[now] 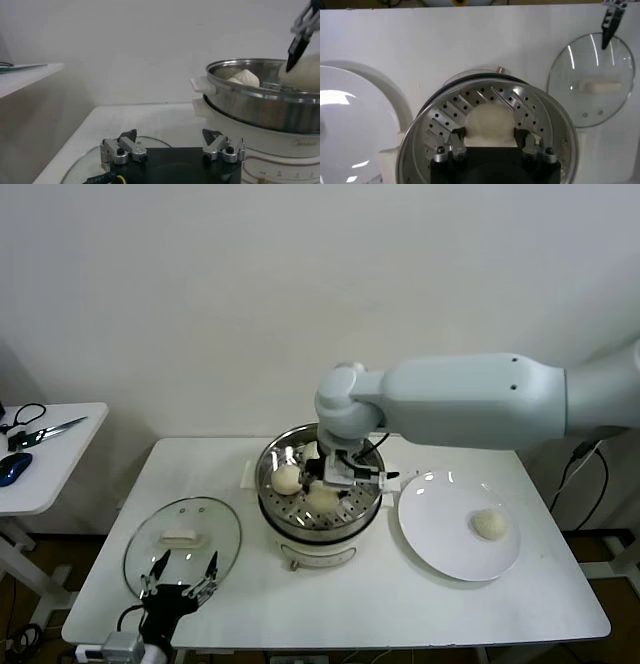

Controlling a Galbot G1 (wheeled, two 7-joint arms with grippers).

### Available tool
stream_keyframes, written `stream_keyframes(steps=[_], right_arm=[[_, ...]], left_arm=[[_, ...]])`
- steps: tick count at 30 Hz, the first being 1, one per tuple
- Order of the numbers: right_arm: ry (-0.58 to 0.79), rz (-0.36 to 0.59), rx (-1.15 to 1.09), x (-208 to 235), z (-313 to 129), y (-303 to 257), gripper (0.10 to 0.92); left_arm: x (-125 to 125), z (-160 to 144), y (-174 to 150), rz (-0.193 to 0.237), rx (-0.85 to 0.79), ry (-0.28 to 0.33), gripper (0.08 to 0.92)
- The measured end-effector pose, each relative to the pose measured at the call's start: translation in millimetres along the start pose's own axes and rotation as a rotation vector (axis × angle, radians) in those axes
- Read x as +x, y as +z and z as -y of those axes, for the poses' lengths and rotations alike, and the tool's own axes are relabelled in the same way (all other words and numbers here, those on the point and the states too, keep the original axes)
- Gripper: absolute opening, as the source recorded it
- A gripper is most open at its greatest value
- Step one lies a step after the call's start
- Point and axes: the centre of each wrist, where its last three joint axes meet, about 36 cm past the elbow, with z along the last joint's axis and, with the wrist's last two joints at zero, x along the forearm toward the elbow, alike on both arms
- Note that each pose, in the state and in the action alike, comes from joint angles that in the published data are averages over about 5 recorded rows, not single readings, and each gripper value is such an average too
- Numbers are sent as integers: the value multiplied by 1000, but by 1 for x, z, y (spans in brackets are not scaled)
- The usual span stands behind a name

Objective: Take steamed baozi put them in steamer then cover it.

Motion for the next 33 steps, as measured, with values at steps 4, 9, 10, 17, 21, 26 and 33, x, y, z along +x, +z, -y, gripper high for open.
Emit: stream_keyframes(steps=[4, 9, 10, 17, 21, 26, 33], right_arm=[[-4, 17, 1, -19, 1, -3, 653], [-3, 23, 2, -36, 3, -6, 657], [-1, 22, 2, -38, 3, -6, 659], [6, 9, -13, -39, 2, 3, 796], [5, -5, -39, -23, -1, 17, 821], [-2, -27, -130, 16, -16, 49, 823], [-9, -76, -448, 87, -86, 118, 823]], left_arm=[[1, 0, 0, 0, 1, 0, 823], [2, 0, 1, 0, 2, -1, 823], [2, 0, 1, 0, 2, -1, 823], [3, 0, 2, 0, 3, -2, 823], [3, 0, 1, 2, 3, -3, 823], [2, -1, 1, 6, 5, -4, 823], [0, -3, 0, 11, 10, -1, 823]])
